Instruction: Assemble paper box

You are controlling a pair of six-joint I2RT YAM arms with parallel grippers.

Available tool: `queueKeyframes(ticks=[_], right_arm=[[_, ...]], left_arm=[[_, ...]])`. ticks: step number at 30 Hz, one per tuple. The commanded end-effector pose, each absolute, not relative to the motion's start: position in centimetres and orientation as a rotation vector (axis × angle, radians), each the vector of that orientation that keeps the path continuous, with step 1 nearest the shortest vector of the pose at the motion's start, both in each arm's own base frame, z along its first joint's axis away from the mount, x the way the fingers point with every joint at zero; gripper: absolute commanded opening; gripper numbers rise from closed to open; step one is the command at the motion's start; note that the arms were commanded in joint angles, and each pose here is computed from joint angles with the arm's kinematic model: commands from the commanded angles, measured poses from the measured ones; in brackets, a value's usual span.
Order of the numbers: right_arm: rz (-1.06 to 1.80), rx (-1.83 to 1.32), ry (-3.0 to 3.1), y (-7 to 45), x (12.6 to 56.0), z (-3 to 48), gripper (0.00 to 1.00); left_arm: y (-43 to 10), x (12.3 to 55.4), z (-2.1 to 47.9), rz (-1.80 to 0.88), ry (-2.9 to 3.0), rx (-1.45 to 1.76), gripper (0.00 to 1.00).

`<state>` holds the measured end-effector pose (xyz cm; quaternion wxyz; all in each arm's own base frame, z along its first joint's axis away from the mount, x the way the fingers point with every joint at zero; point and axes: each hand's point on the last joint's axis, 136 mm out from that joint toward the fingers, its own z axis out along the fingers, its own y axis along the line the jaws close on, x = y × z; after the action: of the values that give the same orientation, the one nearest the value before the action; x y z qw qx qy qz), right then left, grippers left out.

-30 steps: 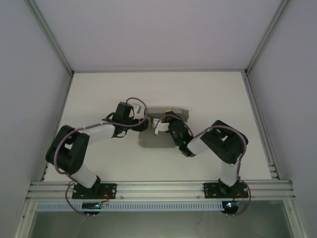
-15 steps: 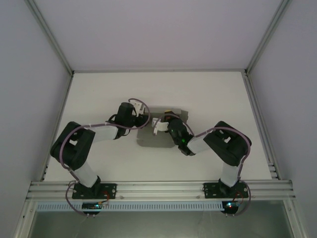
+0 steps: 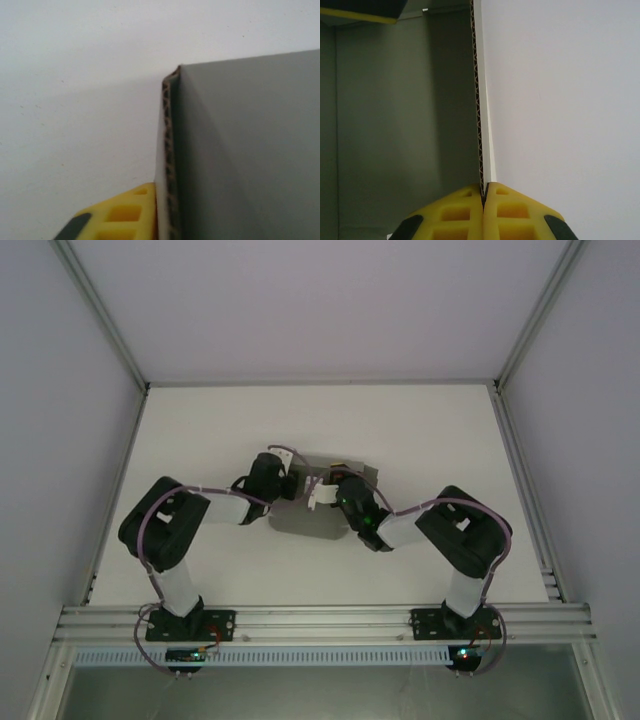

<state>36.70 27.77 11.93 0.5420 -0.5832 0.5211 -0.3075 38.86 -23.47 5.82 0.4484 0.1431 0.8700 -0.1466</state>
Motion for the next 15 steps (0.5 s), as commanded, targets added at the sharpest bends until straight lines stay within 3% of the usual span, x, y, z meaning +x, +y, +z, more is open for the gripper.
queueKeyframes(ticks=[1,10,15], right_arm=[[-0.685,-1.541,1.318,27.3,35.1,7.5,0.00],[-0.736,-1.511,1.365,26.7,34.9,7.0,0.00],[-0.745,-1.490,1.370,26.6,34.9,7.2,0.00]], left_arm=[[-22.3,39.9,5.5,-0.305,2.143,0.249,0.01],[-16.5,40.5,4.2,0.024,2.156,-0.205,0.00],[-15.6,40.1,4.2,0.126,2.128,-0.288,0.00]])
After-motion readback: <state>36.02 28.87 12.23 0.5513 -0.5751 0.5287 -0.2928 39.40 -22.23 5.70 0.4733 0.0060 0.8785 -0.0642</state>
